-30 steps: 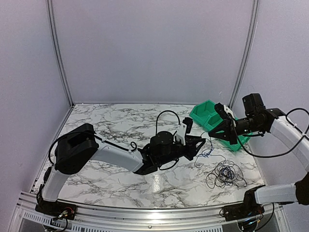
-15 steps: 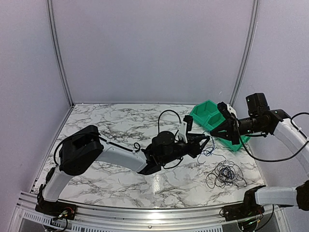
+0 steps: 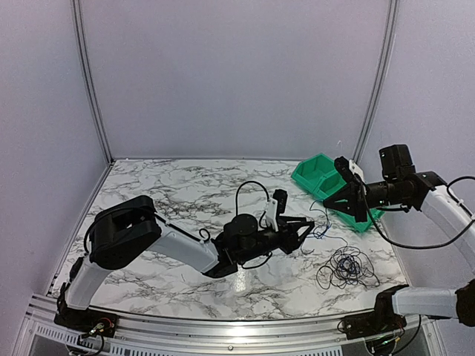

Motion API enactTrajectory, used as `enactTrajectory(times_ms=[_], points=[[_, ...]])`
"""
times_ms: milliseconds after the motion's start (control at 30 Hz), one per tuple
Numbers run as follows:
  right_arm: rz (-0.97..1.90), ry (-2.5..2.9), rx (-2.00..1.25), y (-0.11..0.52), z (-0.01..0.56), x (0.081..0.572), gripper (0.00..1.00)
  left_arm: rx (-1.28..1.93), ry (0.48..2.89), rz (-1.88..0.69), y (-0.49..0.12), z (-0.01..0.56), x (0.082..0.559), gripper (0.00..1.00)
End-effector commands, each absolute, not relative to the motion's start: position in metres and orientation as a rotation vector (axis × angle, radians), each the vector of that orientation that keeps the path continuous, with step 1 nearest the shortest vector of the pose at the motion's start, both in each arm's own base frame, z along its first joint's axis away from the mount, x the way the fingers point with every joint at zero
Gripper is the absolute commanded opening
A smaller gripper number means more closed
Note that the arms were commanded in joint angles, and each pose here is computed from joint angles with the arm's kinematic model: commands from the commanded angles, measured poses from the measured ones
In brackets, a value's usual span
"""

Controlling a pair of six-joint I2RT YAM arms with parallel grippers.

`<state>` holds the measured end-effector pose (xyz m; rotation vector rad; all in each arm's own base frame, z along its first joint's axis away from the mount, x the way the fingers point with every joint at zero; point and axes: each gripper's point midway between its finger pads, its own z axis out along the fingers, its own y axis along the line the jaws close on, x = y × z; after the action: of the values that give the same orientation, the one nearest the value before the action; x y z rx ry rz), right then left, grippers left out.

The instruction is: Untangle the cables

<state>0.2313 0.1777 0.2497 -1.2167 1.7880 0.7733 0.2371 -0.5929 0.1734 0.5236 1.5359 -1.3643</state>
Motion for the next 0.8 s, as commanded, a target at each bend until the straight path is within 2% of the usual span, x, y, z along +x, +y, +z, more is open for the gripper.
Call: enactTrajectory(times_ms=[0, 233, 533, 767], points=[[0.778, 1.787, -1.214, 0.180, 0.249, 0.232, 0.00, 0.473, 1.361, -1.440, -0.588, 0.239, 0.231, 0.43], [0.796, 1.795, -1.213, 0.181, 0.241, 0.230, 0.00, 0.436, 1.330, -1.452, -0.599, 0.248, 0.239, 0.42], [0.847, 1.755, -1.229, 0.184, 0.249, 0.220, 0.00, 0.358, 1.377, -1.444, -0.614, 0.237, 0.256, 0.25], [0.815, 1.758, -1.203, 0.183, 0.251, 0.225, 0.00, 0.377, 1.360, -1.466, -0.613, 0.234, 0.251, 0.22]])
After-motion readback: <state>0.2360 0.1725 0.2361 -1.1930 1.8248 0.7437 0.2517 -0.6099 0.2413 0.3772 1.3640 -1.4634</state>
